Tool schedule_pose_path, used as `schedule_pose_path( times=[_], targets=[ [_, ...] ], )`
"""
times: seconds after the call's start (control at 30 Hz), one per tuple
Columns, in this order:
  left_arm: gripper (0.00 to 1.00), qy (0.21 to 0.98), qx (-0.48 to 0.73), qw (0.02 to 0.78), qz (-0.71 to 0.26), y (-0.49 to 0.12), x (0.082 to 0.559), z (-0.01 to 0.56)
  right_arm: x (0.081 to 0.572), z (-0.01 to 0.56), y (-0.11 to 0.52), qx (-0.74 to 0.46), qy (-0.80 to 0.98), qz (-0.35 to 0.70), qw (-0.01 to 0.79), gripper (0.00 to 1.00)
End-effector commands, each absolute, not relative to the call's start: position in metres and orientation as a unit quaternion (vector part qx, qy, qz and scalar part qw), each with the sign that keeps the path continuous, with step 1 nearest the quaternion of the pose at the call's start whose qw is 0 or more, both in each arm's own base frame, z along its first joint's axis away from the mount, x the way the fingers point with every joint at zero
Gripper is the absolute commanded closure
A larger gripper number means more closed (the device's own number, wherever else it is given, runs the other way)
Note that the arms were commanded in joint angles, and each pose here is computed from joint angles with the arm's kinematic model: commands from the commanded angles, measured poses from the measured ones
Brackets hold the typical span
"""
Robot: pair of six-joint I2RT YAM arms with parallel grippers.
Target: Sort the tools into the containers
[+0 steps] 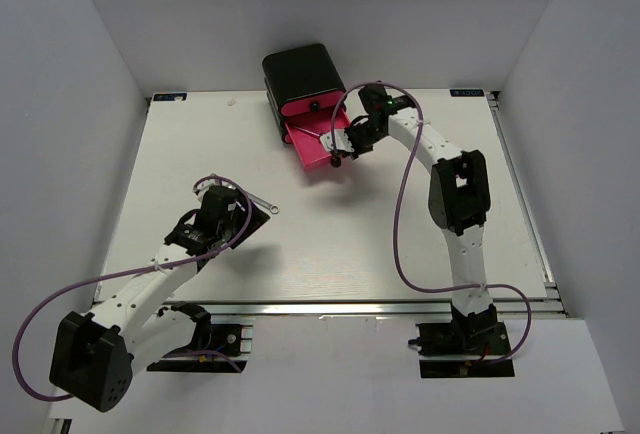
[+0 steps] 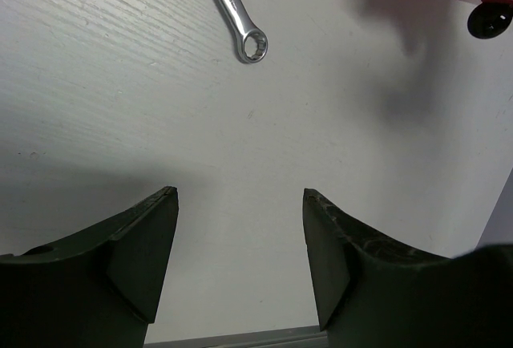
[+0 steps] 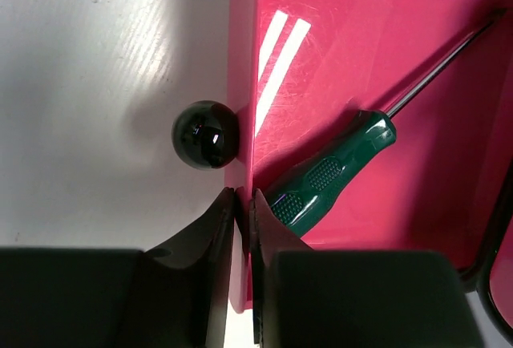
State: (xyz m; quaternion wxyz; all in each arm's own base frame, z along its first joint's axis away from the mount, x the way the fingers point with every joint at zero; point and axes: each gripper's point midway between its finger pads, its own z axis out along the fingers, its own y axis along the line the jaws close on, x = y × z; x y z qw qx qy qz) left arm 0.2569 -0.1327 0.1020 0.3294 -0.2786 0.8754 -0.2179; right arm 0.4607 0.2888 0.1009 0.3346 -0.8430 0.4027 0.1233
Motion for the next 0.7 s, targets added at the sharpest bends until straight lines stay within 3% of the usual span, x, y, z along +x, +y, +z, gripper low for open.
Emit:
schedule_pose_path(
  times=[0.0,0.67],
  targets=[
    [0.27,0.872,-0.276,0.337,-0.222,-0.133,0.261,0.107,0.488,0.153,0.309,-0.840,0.355,0.080,0.403,0.86],
    [0.27,0.876,-0.274,0.329,-0.224,-0.136,0.263,0.103,0.535,0.207,0.333,-0.760,0.399,0.060,0.509,0.84]
  ],
)
